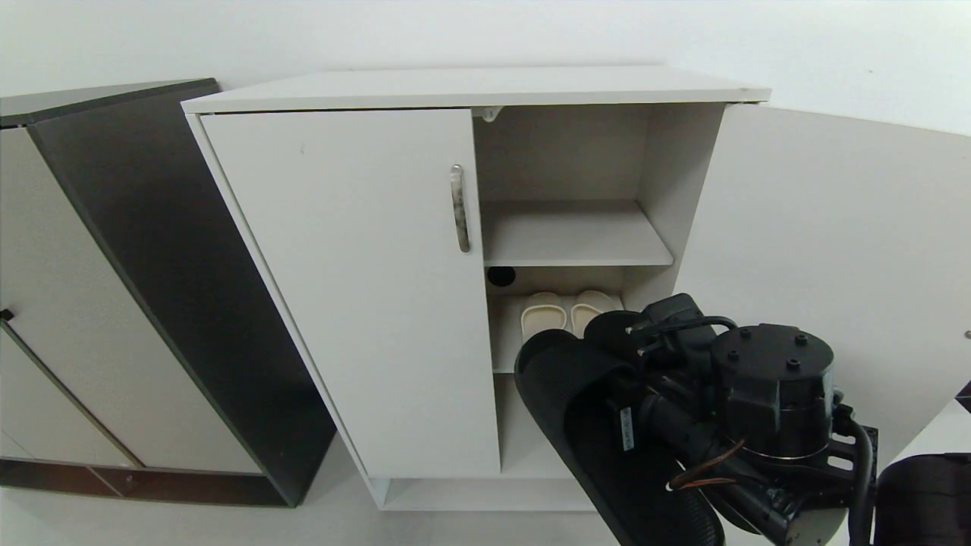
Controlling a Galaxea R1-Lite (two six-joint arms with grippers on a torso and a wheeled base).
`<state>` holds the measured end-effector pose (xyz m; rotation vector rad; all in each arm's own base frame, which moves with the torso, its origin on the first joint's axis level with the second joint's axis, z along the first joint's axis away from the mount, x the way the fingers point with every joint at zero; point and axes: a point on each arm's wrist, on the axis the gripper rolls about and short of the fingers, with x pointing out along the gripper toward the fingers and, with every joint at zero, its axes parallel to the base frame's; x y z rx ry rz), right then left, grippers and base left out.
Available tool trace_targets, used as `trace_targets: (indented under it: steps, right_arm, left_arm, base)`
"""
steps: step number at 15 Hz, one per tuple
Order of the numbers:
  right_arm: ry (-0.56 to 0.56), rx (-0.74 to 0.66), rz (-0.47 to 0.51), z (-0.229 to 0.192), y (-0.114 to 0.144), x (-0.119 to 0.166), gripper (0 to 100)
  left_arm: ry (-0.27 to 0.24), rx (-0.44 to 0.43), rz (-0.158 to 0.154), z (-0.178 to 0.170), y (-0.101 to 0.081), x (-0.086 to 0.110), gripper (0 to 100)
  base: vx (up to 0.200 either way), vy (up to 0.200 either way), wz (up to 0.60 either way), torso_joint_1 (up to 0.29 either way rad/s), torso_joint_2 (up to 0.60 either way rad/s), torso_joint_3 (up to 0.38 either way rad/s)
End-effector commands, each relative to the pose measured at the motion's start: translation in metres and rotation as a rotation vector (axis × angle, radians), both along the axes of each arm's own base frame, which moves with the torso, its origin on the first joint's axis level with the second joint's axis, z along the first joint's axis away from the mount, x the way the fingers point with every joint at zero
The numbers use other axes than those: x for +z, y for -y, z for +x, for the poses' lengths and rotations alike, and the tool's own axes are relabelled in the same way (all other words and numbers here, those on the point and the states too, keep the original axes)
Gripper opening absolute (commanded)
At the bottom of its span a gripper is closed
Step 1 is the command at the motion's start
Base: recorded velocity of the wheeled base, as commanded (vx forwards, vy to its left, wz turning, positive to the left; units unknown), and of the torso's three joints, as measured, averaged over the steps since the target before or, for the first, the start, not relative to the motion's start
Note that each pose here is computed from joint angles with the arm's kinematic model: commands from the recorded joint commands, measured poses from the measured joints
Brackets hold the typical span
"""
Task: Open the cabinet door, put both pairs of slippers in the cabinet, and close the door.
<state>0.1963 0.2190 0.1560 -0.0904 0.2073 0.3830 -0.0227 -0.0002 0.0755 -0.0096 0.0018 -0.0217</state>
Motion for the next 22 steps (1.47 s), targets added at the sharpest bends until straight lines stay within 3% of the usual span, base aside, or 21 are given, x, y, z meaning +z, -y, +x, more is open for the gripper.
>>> trace_targets:
  steps: [1, 4, 8, 12, 22]
  right_arm:
    - [-0.004, 0.001, -0.008, 0.001, -0.001, -0.002, 0]
    - [0.013, 0.016, -0.007, 0.000, -0.019, 0.005, 0]
    - [-0.055, -0.201, -0.032, 0.002, -0.045, 0.036, 0]
    - [0.025, -0.320, 0.065, 0.014, -0.070, 0.073, 0]
    - [0.012, -0.387, 0.039, 0.040, -0.062, 0.059, 0]
  left_arm:
    - [0.000, 0.000, 0.000, 0.000, 0.000, 0.000, 0]
    - [0.000, 0.000, -0.003, 0.000, 0.000, 0.000, 0]
    - [0.000, 0.000, 0.000, 0.000, 0.000, 0.000, 0]
    - [0.000, 0.000, 0.000, 0.000, 0.000, 0.000, 0]
    - [0.000, 0.000, 0.003, 0.000, 0.000, 0.000, 0]
  base:
    - [0.000, 0.000, 0.00, 0.000, 0.00, 0.000]
    - [0.000, 0.000, 0.00, 0.000, 0.00, 0.000]
    - [0.000, 0.000, 0.00, 0.000, 0.00, 0.000]
    - [0.000, 0.000, 0.00, 0.000, 0.00, 0.000]
    - [0.000, 0.000, 0.00, 0.000, 0.00, 0.000]
